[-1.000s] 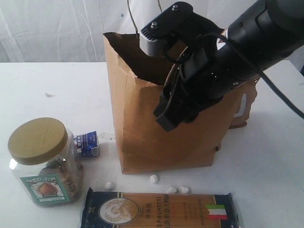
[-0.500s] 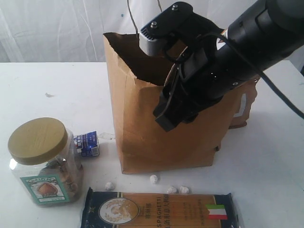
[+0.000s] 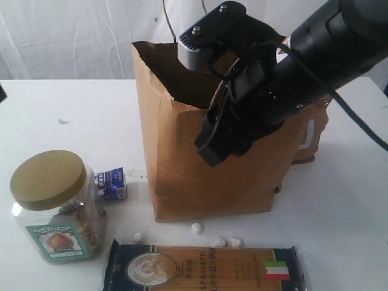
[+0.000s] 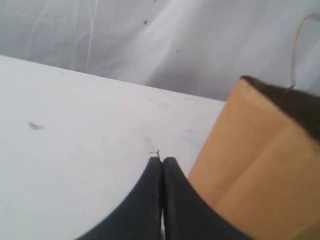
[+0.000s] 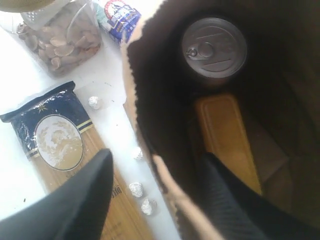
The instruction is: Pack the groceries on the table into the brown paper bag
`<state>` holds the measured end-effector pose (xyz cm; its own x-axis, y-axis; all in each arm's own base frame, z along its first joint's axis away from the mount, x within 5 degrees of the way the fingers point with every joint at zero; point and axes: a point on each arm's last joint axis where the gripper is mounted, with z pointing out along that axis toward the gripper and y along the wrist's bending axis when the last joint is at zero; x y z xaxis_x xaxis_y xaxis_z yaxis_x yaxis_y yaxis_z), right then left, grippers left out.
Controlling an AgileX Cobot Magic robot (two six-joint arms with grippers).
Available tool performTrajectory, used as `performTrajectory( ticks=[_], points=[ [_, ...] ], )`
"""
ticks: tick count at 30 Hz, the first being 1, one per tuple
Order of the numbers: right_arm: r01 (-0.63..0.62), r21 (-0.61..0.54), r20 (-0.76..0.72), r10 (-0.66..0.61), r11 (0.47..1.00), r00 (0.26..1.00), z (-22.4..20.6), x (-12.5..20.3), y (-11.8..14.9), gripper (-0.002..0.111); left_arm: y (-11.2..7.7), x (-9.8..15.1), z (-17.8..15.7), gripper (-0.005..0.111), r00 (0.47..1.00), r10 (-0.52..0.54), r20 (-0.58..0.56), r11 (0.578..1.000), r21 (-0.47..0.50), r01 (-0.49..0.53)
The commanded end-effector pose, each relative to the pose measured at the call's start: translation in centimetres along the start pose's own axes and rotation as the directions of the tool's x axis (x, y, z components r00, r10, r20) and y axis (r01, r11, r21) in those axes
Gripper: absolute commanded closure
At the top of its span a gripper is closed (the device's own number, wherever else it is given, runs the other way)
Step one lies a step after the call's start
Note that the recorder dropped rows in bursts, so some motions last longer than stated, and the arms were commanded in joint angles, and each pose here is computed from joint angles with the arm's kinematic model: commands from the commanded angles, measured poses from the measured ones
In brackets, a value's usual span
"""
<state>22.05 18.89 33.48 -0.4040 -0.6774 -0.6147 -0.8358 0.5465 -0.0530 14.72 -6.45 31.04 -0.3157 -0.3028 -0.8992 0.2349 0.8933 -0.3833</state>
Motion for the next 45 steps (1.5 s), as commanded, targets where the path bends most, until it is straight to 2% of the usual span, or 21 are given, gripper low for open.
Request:
performTrajectory(
  ticks=[1,4,6,7,8,9,11,12,14,17,19,21,23,24,25,26,28,32,35,39,45],
  points=[
    [0.000,0.018,0.035,-0.001,1.000,0.999,0.0,-0.3,-0.2,0.060,0.3,1.1,4.5,0.107,0.926,0.350,-0.139,0.930,-0.067,-0.362],
    [0.000,0.028,0.056,-0.001,1.000,0.998,0.0,-0.5,-0.2,0.060,1.4,3.5,5.5,0.107,0.874,0.416,-0.250,0.892,-0.077,-0.446],
    [-0.004,0.032,0.068,0.002,0.999,0.998,0.0,-0.6,-0.3,0.060,1.6,4.4,5.3,0.107,0.882,0.383,-0.276,0.908,-0.061,-0.414],
    [-0.004,0.032,0.068,0.002,0.999,0.998,0.0,-0.6,-0.3,0.060,-0.1,4.3,4.8,0.107,0.897,0.387,-0.216,0.922,0.105,-0.372],
    [-0.007,0.031,0.073,0.005,0.999,0.997,0.0,-0.6,-0.3,0.060,-2.2,3.2,4.2,0.107,0.911,0.393,-0.124,0.895,0.279,-0.349],
    [-0.012,0.028,0.079,0.010,1.000,0.997,0.0,-0.7,-0.2,0.060,-3.8,2.1,3.4,0.107,0.924,0.381,-0.045,0.853,0.402,-0.332],
    [-0.016,0.026,0.083,0.013,1.000,0.996,-0.1,-0.7,-0.2,0.060,-7.7,-1.3,0.5,0.107,0.946,0.290,0.146,0.675,0.669,-0.310],
    [-0.022,0.019,0.086,0.020,1.000,0.996,-0.1,-0.7,-0.2,0.060,-9.7,-3.4,-1.8,0.107,0.943,0.220,0.249,0.524,0.785,-0.330],
    [-0.029,0.012,0.089,0.028,1.000,0.996,-0.1,-0.8,-0.1,0.060,-11.7,-6.3,-5.8,0.107,0.918,0.089,0.386,0.280,0.875,-0.395],
    [-0.040,0.000,0.094,0.040,0.999,0.995,-0.1,-0.8,0.0,0.060,-12.3,-10.4,-9.3,0.107,0.865,-0.121,0.487,0.272,0.854,-0.443],
    [-0.043,-0.003,0.096,0.044,0.999,0.994,-0.1,-0.8,0.0,0.060,-11.8,-12.5,-9.8,0.107,0.836,-0.213,0.505,0.414,0.822,-0.391],
    [-0.045,-0.005,0.094,0.045,0.999,0.995,-0.1,-0.8,0.0,0.060,-10.4,-14.4,-9.5,0.107,0.813,-0.277,0.511,0.625,0.739,-0.251],
    [-0.052,-0.011,0.096,0.052,0.999,0.994,-0.1,-0.8,0.1,0.060,-8.6,-15.3,-8.6,0.107,0.828,-0.229,0.511,0.830,0.548,-0.109],
    [-0.056,-0.015,0.098,0.057,0.998,0.994,-0.1,-0.8,0.1,0.060,-7.7,-15.5,-8.2,0.107,0.855,-0.158,0.494,0.902,0.424,-0.078],
    [-0.057,-0.016,0.098,0.058,0.998,0.993,-0.1,-0.9,0.1,0.060,-7.4,-15.6,-7.8,0.107,0.887,-0.109,0.448,0.934,0.351,-0.063],
    [-0.057,-0.016,0.098,0.058,0.998,0.993,-0.1,-0.9,0.1,0.060,-7.3,-15.5,-7.2,0.107,0.910,0.031,0.414,0.953,0.263,-0.152],
    [-0.057,-0.016,0.098,0.058,0.998,0.993,-0.1,-0.9,0.1,0.060,-7.4,-14.9,-5.3,0.107,0.944,0.199,0.265,0.945,0.203,-0.256],
    [-0.060,-0.019,0.101,0.062,0.998,0.993,-0.1,-0.9,0.1,0.060,-6.9,-11.5,-0.4,0.107,0.919,0.367,-0.147,0.922,0.188,-0.338],
    [-0.064,-0.023,0.103,0.066,0.998,0.993,-0.1,-0.9,0.2,0.060,-5.8,-8.8,3.8,0.107,0.872,0.277,-0.403,0.961,0.124,-0.248],
    [-0.068,-0.029,0.101,0.071,0.997,0.992,-0.1,-0.9,0.2,0.060,-5.5,-6.6,7.9,0.096,0.835,0.180,-0.520,0.984,0.104,-0.147],
    [-0.081,-0.039,0.083,0.084,0.996,0.993,-0.1,-0.7,0.3,0.060,-6.0,-6.0,9.9,0.039,0.860,0.079,-0.505,0.993,0.113,-0.025]
  ],
)
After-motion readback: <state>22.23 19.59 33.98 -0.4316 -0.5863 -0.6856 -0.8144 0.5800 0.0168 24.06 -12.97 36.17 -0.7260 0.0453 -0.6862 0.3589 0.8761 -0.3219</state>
